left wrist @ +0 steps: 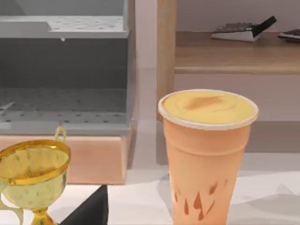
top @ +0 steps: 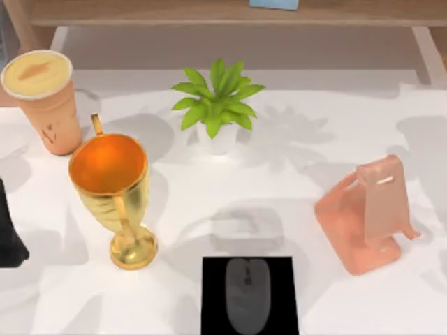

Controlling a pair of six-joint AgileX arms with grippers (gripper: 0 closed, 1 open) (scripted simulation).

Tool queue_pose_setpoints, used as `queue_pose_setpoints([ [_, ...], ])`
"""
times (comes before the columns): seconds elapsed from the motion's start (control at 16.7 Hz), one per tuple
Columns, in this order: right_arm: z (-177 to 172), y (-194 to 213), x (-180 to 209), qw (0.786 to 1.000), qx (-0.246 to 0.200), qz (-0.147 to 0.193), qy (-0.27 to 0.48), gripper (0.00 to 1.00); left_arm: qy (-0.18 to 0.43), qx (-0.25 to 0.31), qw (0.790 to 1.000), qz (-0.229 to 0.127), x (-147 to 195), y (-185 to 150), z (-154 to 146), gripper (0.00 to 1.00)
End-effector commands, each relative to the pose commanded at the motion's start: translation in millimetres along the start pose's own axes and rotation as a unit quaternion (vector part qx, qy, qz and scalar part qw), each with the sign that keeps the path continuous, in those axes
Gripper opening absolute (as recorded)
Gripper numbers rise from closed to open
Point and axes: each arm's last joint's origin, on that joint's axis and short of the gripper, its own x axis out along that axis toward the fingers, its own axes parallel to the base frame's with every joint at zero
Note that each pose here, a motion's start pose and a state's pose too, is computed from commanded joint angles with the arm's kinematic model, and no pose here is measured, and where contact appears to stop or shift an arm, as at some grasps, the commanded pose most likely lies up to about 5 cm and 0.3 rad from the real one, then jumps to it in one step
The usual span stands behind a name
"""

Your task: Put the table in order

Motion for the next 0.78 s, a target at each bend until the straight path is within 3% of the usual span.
queue_pose_setpoints([
  [0.18,-25,43,-43,0.993,-0.042,0.046,-0.098,0.0,0.0,0.0,1.0,0.0,0,0,0,1.0],
  [0.42,-73,69,-80,0.974,-0.061,0.11,-0.188,0.0,0.0,0.0,1.0,0.0,0,0,0,1.0],
  [0.78,-119,76,-88,0.958,-0.066,0.163,-0.226,0.0,0.0,0.0,1.0,0.0,0,0,0,1.0],
])
